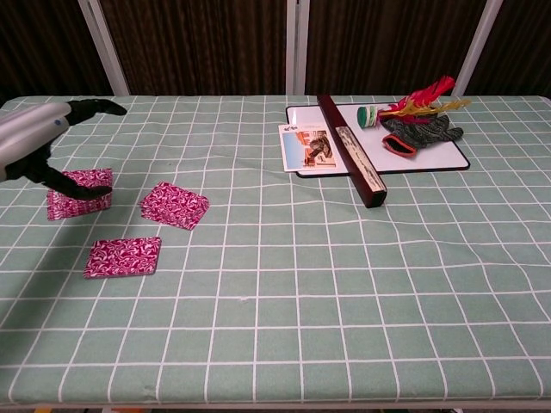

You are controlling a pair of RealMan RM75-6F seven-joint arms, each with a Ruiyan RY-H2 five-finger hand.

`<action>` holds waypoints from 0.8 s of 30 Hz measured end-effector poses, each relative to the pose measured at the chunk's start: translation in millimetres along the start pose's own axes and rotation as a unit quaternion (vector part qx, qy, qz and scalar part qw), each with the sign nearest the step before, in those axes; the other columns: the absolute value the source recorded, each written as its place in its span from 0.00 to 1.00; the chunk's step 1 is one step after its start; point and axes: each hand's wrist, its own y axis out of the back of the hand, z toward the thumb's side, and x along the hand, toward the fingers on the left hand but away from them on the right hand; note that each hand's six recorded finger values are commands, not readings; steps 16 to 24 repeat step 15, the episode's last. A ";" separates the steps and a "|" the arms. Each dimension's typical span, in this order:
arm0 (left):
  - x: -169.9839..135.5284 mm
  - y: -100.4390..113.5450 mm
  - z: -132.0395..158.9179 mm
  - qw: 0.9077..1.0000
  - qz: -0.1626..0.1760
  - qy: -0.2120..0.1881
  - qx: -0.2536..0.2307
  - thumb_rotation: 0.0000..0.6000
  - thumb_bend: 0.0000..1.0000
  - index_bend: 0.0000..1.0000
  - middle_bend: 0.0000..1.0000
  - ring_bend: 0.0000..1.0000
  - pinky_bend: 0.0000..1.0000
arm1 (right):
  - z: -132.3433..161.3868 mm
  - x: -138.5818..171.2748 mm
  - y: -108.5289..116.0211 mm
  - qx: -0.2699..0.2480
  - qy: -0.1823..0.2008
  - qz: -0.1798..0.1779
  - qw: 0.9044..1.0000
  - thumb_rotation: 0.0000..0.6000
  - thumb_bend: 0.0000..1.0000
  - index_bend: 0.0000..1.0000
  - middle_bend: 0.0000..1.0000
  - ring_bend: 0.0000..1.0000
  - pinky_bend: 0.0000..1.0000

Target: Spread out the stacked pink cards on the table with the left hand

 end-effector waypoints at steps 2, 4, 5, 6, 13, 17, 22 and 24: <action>-8.5 5.2 -12.8 1.000 0.003 0.013 0.019 1.00 0.21 0.10 0.07 0.02 0.05 | 1.8 0.4 1.5 0.000 0.004 -0.002 1.000 1.00 0.29 0.00 0.00 0.00 0.00; -20.5 12.1 -26.3 0.999 0.008 0.028 0.040 1.00 0.21 0.10 0.07 0.02 0.05 | 3.5 0.5 1.9 -0.001 0.007 -0.004 1.000 1.00 0.29 0.00 0.00 0.00 0.00; -26.4 15.2 -31.5 0.998 0.009 0.035 0.046 1.00 0.21 0.10 0.07 0.02 0.05 | 4.3 0.5 1.7 -0.003 0.009 -0.004 1.000 1.00 0.29 0.00 0.00 0.00 0.00; -32.7 18.2 -36.3 0.998 0.011 0.042 0.049 1.00 0.21 0.10 0.07 0.02 0.05 | 4.9 0.6 1.2 -0.004 0.010 -0.004 1.000 1.00 0.29 0.00 0.00 0.00 0.00; -87.9 39.7 -68.8 0.992 0.040 0.107 0.056 1.00 0.20 0.10 0.08 0.02 0.05 | 8.6 2.5 -2.4 -0.015 0.022 -0.004 1.000 1.00 0.29 0.00 0.00 0.00 0.00; -102.6 45.8 -78.0 0.989 0.050 0.125 0.058 1.00 0.20 0.10 0.09 0.02 0.05 | 8.9 3.3 -3.8 -0.016 0.024 -0.003 1.000 1.00 0.29 0.00 0.00 0.00 0.00; -102.6 45.8 -78.0 0.989 0.050 0.125 0.058 1.00 0.20 0.10 0.09 0.02 0.05 | 8.9 3.3 -3.8 -0.016 0.024 -0.003 1.000 1.00 0.29 0.00 0.00 0.00 0.00; -102.6 45.8 -78.0 0.989 0.050 0.125 0.058 1.00 0.20 0.10 0.09 0.02 0.05 | 8.9 3.3 -3.8 -0.016 0.024 -0.003 1.000 1.00 0.29 0.00 0.00 0.00 0.00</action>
